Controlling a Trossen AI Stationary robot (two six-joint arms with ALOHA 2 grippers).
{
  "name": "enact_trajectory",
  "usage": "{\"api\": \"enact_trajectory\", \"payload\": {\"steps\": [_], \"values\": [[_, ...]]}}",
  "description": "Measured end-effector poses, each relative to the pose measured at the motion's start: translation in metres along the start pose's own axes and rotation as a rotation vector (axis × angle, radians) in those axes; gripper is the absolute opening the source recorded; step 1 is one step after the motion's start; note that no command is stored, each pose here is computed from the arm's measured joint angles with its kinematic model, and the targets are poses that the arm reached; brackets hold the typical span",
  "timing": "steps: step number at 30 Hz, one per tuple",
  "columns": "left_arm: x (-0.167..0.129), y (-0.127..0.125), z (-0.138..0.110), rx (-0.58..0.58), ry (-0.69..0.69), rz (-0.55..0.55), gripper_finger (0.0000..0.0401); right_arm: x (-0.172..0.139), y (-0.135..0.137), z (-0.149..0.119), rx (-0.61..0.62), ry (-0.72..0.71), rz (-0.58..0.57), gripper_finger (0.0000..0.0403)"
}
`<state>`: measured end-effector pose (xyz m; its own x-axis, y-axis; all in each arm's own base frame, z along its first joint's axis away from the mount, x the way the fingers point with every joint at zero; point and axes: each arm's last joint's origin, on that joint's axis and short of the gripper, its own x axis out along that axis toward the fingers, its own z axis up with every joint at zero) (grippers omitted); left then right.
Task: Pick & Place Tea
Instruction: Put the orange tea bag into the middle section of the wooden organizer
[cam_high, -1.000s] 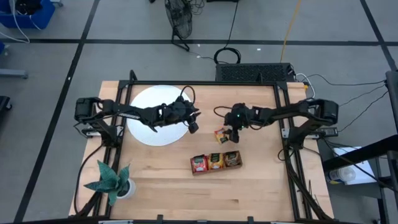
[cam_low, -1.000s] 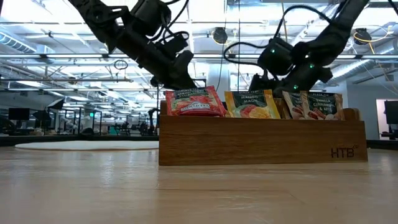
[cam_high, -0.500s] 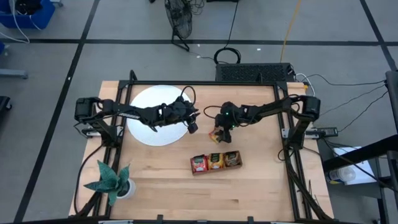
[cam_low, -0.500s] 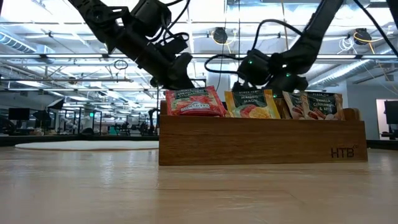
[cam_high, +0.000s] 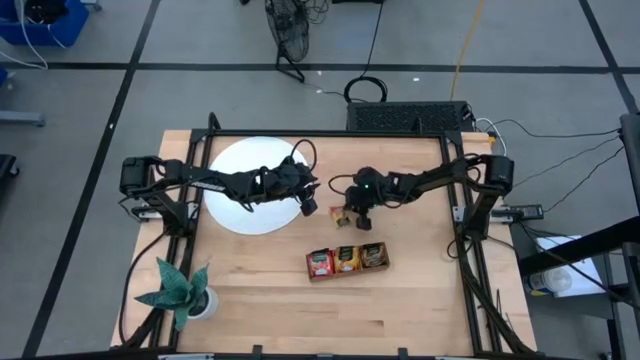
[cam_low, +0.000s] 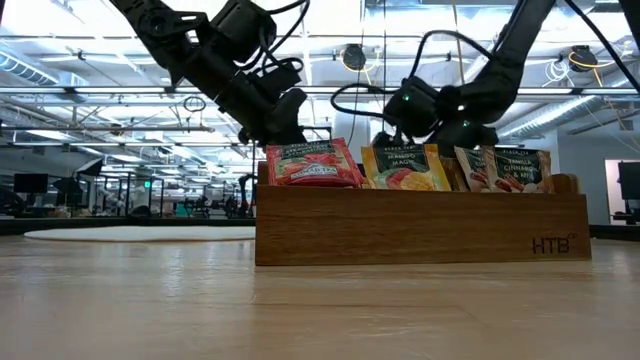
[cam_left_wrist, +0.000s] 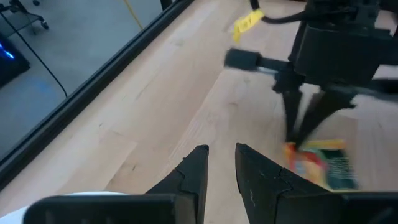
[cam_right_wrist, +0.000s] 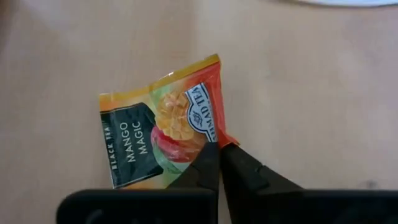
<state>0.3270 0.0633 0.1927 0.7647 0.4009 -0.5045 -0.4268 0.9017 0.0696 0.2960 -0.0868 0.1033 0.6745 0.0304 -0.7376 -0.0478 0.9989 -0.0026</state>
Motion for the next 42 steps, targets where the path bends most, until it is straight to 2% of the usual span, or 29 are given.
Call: {"api": "enact_trajectory", "payload": {"steps": [3,9,13,18,21,25,31,35,38,42], "values": [[0.0,0.0,0.0,-0.026,0.0,0.0,0.0088,-0.005,0.002,0.011,-0.038,-0.046,-0.177,0.0001],[0.0,0.0,0.001,-0.064,-0.01,-0.001,0.0088,-0.031,0.019,0.047,-0.165,-0.295,-0.529,0.0],[0.0,-0.001,0.007,-0.099,-0.073,-0.009,0.0088,-0.049,0.031,0.047,-0.132,-0.449,-0.772,0.0],[-0.002,-0.003,0.021,-0.135,-0.214,-0.074,0.0088,-0.068,0.04,0.021,-0.068,-0.63,-0.908,0.0],[-0.006,-0.005,0.032,-0.17,-0.319,-0.157,0.0088,-0.081,0.044,0.007,-0.011,-0.761,-0.918,0.0],[-0.006,0.0,0.037,-0.238,-0.346,-0.252,0.0088,-0.088,0.049,-0.005,0.008,-0.825,-0.907,0.0],[-0.001,0.005,0.035,-0.357,-0.335,-0.271,0.0088,-0.087,0.053,0.002,-0.013,-0.878,-0.827,0.0],[0.006,0.002,0.031,-0.387,-0.323,-0.296,0.009,-0.087,0.053,0.007,-0.026,-0.902,-0.804,0.0],[0.011,-0.001,0.027,-0.398,-0.32,-0.304,0.0115,-0.086,0.053,0.006,-0.029,-0.896,-0.802,0.0],[0.012,-0.001,0.029,-0.36,-0.361,-0.309,0.0174,-0.084,0.053,0.005,-0.034,-0.873,-0.8,0.0]]}}
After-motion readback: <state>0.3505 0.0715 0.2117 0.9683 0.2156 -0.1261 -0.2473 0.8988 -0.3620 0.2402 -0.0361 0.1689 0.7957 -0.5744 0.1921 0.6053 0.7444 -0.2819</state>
